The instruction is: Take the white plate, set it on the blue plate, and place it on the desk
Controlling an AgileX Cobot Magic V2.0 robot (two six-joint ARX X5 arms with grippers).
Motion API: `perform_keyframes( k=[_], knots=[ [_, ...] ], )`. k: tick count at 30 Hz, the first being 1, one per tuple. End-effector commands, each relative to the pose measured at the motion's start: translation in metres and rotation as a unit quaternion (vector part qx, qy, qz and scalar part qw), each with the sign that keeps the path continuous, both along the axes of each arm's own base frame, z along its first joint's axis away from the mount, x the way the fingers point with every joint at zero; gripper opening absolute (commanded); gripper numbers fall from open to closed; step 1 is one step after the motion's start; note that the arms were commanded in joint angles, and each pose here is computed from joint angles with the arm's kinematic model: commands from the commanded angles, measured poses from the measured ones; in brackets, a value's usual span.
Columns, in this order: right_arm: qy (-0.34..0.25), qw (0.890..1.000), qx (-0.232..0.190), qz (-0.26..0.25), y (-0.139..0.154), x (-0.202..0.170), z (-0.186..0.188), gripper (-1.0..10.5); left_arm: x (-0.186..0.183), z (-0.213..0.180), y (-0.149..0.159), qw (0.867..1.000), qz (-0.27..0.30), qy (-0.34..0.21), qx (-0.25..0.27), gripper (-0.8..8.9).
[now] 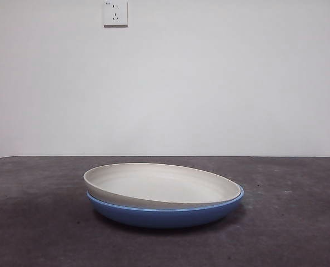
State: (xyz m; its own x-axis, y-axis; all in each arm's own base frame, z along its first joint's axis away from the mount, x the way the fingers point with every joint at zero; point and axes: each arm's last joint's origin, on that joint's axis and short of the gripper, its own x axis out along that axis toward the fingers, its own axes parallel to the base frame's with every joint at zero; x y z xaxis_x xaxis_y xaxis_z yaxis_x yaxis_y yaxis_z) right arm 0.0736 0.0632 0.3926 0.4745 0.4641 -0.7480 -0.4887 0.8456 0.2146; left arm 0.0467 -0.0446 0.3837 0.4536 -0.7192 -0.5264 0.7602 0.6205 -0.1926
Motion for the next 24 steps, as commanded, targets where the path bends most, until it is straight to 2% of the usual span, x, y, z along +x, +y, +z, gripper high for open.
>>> perform_keyframes(
  k=[1, 9, 16, 17, 18, 19, 20, 21, 22, 24],
  knots=[
    [-0.022, 1.000, 0.015, -0.009, -0.011, -0.013, 0.007, 6.5, 0.000, 0.003, 0.000, 1.000, -0.002, -0.003, -0.004, 6.26],
    [-0.071, 0.996, 0.053, -0.016, -0.037, -0.043, 0.012, 6.5, -0.001, 0.002, 0.000, 1.000, -0.001, 0.005, -0.001, 6.26],
    [-0.070, 0.995, 0.060, -0.022, -0.043, -0.051, 0.010, 6.4, -0.002, 0.000, 0.001, 1.000, 0.000, 0.017, 0.007, 6.20],
    [-0.068, 0.996, 0.059, -0.022, -0.044, -0.051, 0.010, 6.2, -0.002, -0.001, 0.001, 1.000, 0.000, 0.018, 0.008, 5.83],
    [-0.067, 0.996, 0.058, -0.022, -0.044, -0.051, 0.009, 5.3, -0.002, -0.001, 0.001, 1.000, 0.000, 0.020, 0.009, 5.06],
    [-0.066, 0.996, 0.057, -0.022, -0.044, -0.051, 0.009, 3.9, -0.003, -0.001, 0.001, 1.000, 0.000, 0.021, 0.010, 3.83],
    [-0.066, 0.996, 0.057, -0.022, -0.044, -0.051, 0.009, 2.1, -0.003, -0.001, 0.002, 1.000, 0.000, 0.021, 0.010, 1.92],
    [-0.066, 0.996, 0.057, -0.023, -0.044, -0.051, 0.009, 0.6, -0.003, -0.001, 0.002, 1.000, 0.000, 0.021, 0.010, 0.63],
    [-0.066, 0.996, 0.057, -0.022, -0.044, -0.051, 0.009, -0.1, -0.003, -0.001, 0.001, 1.000, 0.000, 0.021, 0.010, 0.10],
    [-0.067, 0.996, 0.058, -0.023, -0.044, -0.051, 0.010, 0.2, -0.002, -0.001, 0.001, 1.000, 0.000, 0.020, 0.009, 0.28]
  ],
)
